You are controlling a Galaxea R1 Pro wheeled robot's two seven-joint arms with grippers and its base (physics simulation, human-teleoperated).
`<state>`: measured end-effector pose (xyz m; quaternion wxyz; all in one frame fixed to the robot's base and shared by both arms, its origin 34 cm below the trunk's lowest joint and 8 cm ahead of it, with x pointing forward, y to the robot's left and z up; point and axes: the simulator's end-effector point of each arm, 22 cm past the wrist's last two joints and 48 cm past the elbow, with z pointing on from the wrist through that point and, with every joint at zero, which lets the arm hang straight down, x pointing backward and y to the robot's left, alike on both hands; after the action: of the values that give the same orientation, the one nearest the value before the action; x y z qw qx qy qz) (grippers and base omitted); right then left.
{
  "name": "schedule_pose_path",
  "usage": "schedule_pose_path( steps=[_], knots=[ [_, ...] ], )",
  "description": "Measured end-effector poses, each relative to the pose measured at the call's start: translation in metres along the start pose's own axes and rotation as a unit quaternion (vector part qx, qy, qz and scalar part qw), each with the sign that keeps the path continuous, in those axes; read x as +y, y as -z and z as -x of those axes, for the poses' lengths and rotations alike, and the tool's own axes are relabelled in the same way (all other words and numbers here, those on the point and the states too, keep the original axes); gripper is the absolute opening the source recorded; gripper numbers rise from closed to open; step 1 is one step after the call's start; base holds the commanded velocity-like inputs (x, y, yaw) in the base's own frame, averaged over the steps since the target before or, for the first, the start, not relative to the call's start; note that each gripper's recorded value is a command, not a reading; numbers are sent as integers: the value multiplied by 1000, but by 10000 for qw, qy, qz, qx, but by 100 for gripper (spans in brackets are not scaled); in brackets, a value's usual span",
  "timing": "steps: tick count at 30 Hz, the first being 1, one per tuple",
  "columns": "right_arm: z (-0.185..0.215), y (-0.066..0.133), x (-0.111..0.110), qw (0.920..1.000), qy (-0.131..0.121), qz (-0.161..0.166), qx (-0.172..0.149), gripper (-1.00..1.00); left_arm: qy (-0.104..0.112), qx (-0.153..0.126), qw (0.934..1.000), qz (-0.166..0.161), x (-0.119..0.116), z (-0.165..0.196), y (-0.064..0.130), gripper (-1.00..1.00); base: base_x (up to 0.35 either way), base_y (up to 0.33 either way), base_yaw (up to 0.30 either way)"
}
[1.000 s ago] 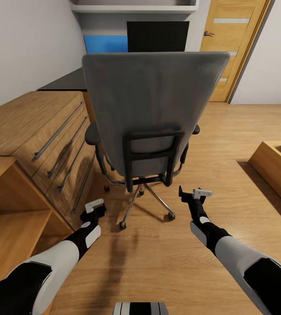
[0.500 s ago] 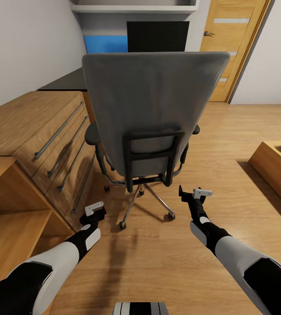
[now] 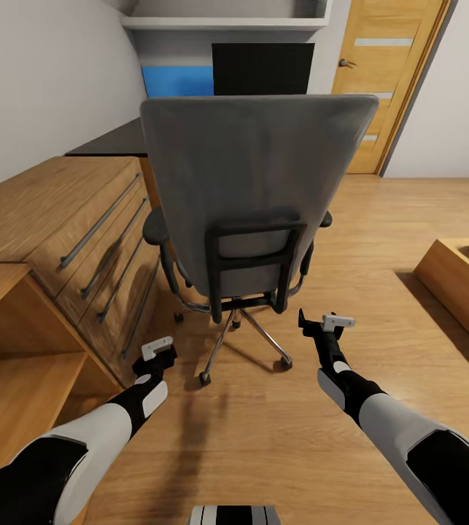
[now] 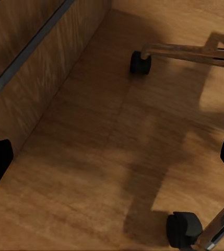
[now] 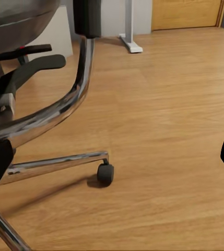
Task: In the bedroom, organize the workspace by keeping the computer under the desk, ensuring the monitor is on the desk, placing the keyboard on the desk next to the monitor, placing the mouse on the desk next to the keyboard, moving the folder from the swivel chair onto the desk next to the mouse, stacking the notebook on top of the folder with the pen on top of the notebook, and positioning the swivel chair next to the desk.
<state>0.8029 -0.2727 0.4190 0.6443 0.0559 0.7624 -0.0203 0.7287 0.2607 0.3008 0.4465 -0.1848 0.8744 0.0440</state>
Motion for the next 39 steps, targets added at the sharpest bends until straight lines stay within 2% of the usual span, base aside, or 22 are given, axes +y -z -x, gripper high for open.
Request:
schedule_pose_path(
  steps=[11, 24, 39],
  knots=[
    [12, 1, 1, 10000, -8, 5, -86, 100, 22, -82, 10000, -26, -2, 11, 4, 100, 7, 0, 0],
    [27, 2, 2, 9998, -24, 17, -187, 100, 47, -178, 9998, -63, -6, 24, 9, 100, 105, 0, 0],
    [38, 4, 11, 9996, -3, 97, -264, 100, 67, -255, 9996, -98, -9, 34, 14, 100, 5, 0, 0]
  ],
)
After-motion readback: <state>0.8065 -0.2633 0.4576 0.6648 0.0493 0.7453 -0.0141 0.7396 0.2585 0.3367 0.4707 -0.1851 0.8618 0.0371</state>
